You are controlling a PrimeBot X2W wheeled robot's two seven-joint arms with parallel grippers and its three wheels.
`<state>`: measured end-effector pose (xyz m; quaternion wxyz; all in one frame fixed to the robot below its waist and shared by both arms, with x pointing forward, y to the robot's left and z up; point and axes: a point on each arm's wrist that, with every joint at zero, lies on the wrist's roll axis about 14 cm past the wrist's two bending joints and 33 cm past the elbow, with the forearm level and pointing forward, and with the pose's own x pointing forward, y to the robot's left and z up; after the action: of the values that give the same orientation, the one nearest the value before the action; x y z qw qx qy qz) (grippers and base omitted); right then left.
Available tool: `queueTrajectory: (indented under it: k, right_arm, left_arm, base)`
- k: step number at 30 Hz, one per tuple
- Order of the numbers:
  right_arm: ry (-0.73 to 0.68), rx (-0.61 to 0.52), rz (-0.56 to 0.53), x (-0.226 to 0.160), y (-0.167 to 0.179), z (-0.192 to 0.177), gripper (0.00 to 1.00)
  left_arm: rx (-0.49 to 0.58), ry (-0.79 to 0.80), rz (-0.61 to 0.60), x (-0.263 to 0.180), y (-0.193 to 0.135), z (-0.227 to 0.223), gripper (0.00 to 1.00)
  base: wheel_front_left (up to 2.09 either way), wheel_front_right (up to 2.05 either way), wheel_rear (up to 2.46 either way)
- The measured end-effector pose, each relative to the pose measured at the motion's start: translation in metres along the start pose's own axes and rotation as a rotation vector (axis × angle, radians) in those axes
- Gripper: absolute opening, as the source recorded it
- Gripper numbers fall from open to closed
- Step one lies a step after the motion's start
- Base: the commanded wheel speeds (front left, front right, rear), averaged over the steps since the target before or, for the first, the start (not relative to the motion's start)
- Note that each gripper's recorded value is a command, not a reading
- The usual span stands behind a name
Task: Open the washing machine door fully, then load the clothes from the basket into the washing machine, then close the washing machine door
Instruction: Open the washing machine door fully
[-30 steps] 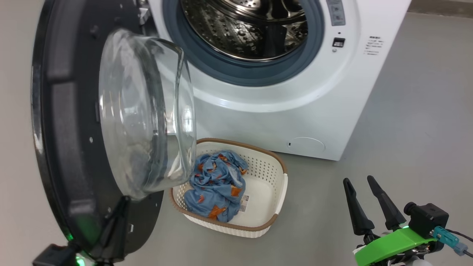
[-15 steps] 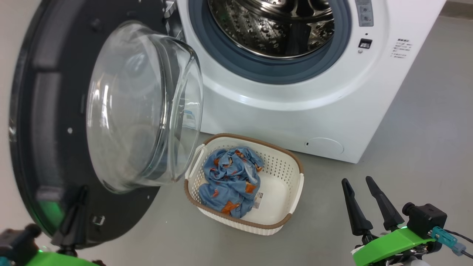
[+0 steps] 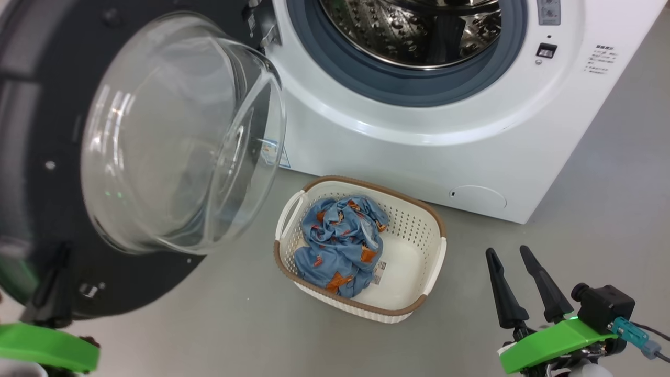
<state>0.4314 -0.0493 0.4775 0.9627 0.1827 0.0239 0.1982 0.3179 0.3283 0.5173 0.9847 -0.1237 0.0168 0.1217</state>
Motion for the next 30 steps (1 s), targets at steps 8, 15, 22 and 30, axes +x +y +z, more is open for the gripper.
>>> queueTrajectory:
  k: [8,15,22,30]
  right_arm:
    - [0.015,0.017,0.011,0.014,0.001,-0.010,1.00]
    - [0.017,0.019,0.021,0.029,0.002,-0.015,1.00]
    - [0.023,0.032,0.023,0.040,0.000,-0.022,1.00]
    - [0.037,0.040,0.019,0.042,-0.001,-0.029,1.00]
  left_arm:
    - [0.053,0.047,0.073,0.016,0.037,0.003,0.00]
    - [0.089,0.084,0.121,0.033,0.064,0.006,0.00]
    - [0.105,0.112,0.174,0.048,0.087,0.009,0.00]
    - [0.139,0.133,0.210,0.058,0.103,0.011,0.00]
  base:
    - [0.00,0.00,0.00]
    - [0.00,0.00,0.00]
    - [0.00,0.00,0.00]
    - [0.00,0.00,0.00]
